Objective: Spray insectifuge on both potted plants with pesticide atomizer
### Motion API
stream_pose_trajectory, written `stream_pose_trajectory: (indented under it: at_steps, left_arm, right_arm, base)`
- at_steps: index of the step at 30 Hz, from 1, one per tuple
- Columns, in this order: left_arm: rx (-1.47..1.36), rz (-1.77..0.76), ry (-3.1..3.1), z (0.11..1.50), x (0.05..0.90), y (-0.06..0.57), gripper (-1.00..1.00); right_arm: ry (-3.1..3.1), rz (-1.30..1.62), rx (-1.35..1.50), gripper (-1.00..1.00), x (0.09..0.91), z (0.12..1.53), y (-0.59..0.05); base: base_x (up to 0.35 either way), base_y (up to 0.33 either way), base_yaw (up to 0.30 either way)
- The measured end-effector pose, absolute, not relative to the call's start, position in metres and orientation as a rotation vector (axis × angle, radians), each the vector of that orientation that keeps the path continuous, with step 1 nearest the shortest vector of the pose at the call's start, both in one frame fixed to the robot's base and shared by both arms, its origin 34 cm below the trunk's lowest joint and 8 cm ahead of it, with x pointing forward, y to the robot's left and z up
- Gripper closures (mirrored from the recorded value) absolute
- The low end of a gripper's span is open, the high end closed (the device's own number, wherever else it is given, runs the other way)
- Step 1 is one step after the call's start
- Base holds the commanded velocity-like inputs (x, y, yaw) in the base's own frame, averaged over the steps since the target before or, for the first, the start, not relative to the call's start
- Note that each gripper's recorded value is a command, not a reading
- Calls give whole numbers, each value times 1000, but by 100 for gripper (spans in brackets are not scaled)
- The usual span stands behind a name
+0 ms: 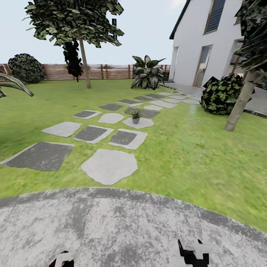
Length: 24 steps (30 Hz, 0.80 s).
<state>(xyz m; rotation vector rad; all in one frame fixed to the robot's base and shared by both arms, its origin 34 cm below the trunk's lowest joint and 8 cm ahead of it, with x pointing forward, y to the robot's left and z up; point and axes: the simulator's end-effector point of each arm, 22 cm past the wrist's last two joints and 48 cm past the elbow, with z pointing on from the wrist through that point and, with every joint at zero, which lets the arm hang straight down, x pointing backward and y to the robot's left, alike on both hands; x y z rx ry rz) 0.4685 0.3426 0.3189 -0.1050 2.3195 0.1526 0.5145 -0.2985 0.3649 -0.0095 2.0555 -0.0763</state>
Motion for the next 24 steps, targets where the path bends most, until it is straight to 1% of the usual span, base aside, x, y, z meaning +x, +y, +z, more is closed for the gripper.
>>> stream_pose_trajectory:
  at_steps: [5, 24]
  left_arm:
    - [-106, 153, 2319, 319, 468, 343, 100]
    - [-106, 153, 2320, 319, 468, 343, 100]
  right_arm:
    - [2056, -77, -9, -100, 514, 365, -299]
    - [2057, -76, -10, -100, 514, 365, -298]
  base:
    - [339, 0, -70]
    - [339, 0, -2]
